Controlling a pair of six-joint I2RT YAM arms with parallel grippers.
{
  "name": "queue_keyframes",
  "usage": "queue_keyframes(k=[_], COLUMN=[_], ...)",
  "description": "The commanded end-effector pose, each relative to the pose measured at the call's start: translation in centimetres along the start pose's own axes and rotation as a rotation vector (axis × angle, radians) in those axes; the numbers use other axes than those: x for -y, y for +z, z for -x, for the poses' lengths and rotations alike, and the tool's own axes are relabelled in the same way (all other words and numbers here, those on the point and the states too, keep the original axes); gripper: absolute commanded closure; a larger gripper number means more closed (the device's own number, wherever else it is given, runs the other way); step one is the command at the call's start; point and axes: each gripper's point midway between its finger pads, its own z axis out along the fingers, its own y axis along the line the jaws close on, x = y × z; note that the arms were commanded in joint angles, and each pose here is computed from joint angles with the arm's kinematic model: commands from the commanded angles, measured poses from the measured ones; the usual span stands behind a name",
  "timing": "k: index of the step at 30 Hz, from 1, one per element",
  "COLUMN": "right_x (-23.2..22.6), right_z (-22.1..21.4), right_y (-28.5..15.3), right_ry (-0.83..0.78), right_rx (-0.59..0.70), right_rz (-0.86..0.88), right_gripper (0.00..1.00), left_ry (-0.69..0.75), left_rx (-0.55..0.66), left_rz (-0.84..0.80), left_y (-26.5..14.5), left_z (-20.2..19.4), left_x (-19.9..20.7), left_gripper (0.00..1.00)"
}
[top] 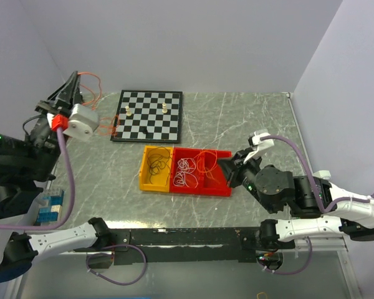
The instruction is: Untangle the cables
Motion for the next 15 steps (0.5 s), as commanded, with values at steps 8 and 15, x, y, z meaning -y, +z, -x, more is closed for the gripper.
queue_keyframes(k=[8,15], right_x=[4.4,7.4], right_z=[3.9,-0.7], right_y=[2.0,5.8], right_ry=[-0.128,-0.14], right_rx=[0.125,0.043], right_rz=[-0.14,-0.228], right_gripper=[1.0,1.0], left_ry=[-0.016,-0.009], left_rx=[0.018,0.014], left_rz=[0.006,-0.006], left_y=[0.0,0.1], left_z=[0.1,-0.3], left_x=[0.2,1.0], left_gripper=[0.99,0.99])
